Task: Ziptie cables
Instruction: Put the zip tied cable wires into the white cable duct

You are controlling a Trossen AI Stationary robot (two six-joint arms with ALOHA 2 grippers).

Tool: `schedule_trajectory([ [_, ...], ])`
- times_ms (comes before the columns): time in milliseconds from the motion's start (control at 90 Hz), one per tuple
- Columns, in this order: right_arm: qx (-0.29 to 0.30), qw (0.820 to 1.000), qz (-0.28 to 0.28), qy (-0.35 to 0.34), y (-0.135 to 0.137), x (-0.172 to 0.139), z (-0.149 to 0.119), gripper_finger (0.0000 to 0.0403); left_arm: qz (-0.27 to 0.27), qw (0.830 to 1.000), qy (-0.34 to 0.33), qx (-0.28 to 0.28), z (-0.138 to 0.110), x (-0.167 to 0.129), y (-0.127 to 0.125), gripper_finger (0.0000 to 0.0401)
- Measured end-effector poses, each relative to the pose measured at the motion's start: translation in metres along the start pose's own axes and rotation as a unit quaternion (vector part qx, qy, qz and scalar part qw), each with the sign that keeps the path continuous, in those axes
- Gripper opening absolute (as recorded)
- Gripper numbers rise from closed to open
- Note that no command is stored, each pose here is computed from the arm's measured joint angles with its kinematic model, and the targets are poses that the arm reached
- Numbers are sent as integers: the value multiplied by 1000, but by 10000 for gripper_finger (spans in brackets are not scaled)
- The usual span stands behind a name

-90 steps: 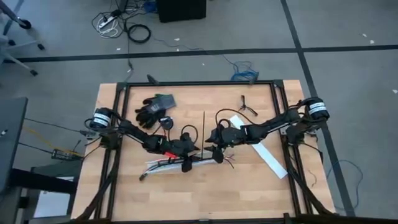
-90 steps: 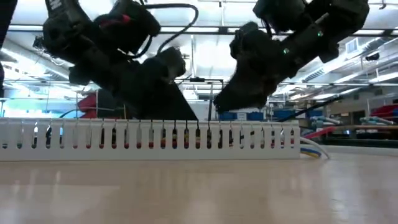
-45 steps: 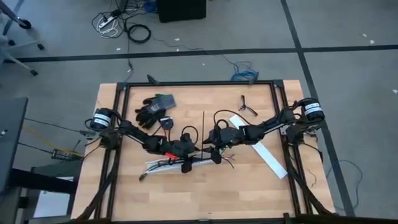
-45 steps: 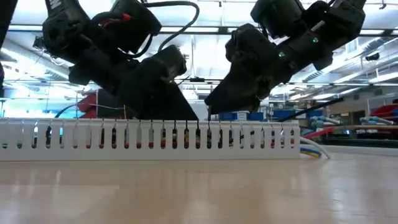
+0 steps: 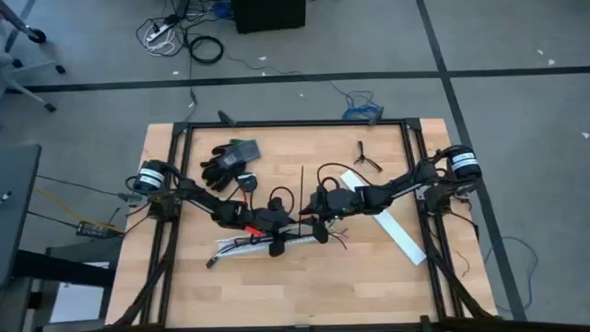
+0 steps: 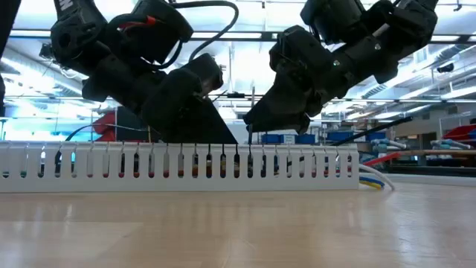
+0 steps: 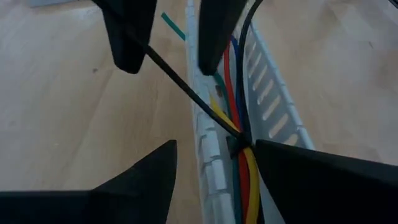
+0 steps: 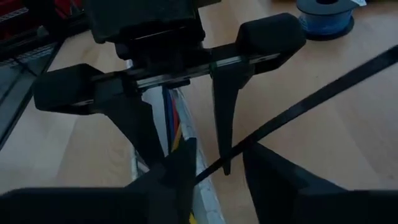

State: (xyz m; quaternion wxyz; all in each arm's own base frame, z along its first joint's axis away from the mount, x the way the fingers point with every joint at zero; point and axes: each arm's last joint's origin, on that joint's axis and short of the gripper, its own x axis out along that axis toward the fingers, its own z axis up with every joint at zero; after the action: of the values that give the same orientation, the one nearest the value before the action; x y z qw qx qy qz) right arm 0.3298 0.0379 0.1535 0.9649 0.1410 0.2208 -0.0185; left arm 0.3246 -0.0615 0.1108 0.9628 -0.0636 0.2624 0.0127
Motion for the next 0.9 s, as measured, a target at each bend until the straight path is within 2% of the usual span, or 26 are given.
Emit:
schedule_trajectory([
  [211,-16,1000,-1,3,0,0,-1,19,2,1000,-1,11,1,-1,0,211],
  [267,-22,1000,0,3,1,0,-1,7,3,1000,-2,13,2,-1,0,211],
  [711,-29,999,-5,28,10,-1,-10,1,20,999,4,26,2,-3,1,211],
  [900,-29,999,-15,26,11,-2,-10,1,21,999,-7,28,4,-3,1,193],
])
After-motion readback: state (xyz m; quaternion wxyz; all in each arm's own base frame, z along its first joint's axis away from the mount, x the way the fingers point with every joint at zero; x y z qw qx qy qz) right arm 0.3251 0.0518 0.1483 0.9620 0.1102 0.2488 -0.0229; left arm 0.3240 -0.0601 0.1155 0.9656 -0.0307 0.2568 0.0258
